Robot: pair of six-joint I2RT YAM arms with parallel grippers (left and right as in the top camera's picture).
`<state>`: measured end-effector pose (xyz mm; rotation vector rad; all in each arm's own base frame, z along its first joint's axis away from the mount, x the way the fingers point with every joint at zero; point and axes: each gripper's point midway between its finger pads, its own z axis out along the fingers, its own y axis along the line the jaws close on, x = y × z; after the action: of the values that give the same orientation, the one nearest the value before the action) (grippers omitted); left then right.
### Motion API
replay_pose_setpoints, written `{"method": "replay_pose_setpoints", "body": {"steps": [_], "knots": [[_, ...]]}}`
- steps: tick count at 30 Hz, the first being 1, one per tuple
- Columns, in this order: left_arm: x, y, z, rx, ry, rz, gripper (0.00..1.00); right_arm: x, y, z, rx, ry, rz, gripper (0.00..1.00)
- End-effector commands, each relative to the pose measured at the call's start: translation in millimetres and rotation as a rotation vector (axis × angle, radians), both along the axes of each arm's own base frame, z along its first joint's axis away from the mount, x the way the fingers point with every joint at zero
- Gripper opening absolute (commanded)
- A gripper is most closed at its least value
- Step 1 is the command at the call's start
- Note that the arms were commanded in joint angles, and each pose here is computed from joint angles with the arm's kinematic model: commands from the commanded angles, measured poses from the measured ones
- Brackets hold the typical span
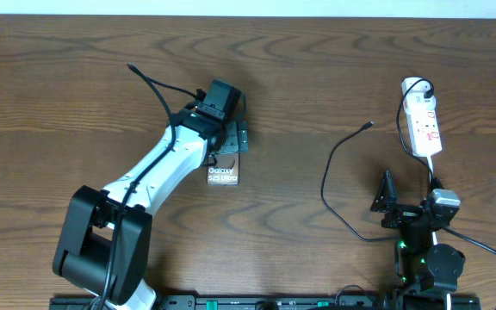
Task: Plug charger to phone and switch on socket
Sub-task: 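Lower the left gripper onto the phone and close on it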
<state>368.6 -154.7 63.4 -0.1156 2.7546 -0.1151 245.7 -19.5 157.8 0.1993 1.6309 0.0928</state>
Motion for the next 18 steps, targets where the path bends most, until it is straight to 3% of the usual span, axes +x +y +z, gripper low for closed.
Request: {"method": "replay_pose_setpoints", "body": {"steps": [1,18], "knots": [[2.2,-8.2,-6.5,0.016,-0.008,-0.004,0.98,0.0,3.4,-0.3,-0.007,0.0,0.017,0.99],[2.8,-3.1,-16.0,0.099,-0.017,-0.028,0.98,0.0,3.4,-0.3,-0.007,0.0,0.017,0.99]]}}
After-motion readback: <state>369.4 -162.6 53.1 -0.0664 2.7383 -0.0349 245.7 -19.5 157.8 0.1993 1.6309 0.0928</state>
